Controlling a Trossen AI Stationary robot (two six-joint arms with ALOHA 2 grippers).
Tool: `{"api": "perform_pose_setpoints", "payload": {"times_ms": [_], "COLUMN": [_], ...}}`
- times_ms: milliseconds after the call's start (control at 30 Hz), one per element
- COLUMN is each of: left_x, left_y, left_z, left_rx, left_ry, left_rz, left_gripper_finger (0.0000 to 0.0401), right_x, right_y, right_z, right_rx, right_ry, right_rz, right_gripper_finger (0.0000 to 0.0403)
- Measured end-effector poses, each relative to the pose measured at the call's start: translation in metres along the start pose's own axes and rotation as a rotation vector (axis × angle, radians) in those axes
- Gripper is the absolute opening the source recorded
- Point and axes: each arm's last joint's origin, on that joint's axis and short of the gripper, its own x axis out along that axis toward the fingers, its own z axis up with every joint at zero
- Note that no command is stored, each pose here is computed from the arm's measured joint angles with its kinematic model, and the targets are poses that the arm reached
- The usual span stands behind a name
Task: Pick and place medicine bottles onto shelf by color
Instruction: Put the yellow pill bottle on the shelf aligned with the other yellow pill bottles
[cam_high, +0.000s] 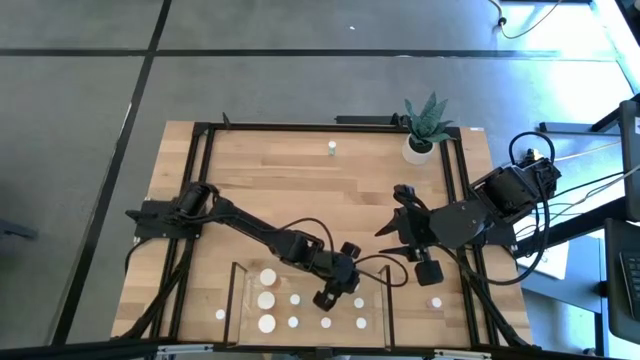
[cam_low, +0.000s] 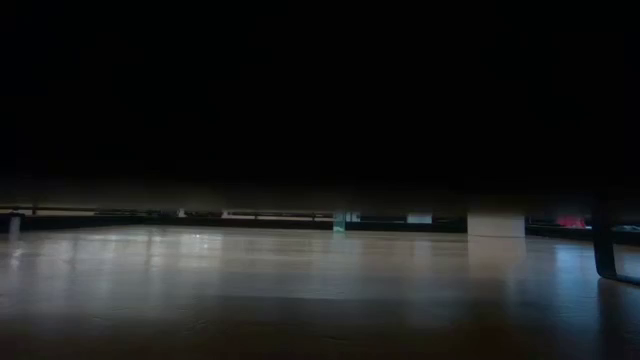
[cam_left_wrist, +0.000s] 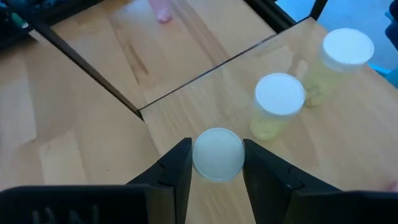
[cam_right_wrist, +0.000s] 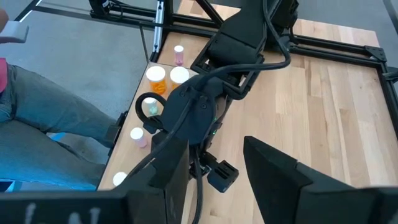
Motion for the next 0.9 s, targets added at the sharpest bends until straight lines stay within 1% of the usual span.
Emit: {"api": "perform_pose_setpoints", "payload": {"times_ms": [333,900], "left_x": [0.0000,0.0000], "left_y": [-0.0002,-0.0002], "left_z": [0.0000,-0.0003], "left_rx": [-0.002,-0.001], "left_ry": [-0.003,-0.001], "left_rz": [-0.017,-0.021], "left_gripper_finger": [0.0124,0.0179], "right_x": [0.0000,0.0000], "right_y": [0.0000,-0.0001], "right_z": [0.0000,0.0000], "right_rx": [0.000,0.001], "right_ry": [0.000,0.000], "right_rz": [0.000,0.000], "right_gripper_finger": [0.0156,0.0156]}}
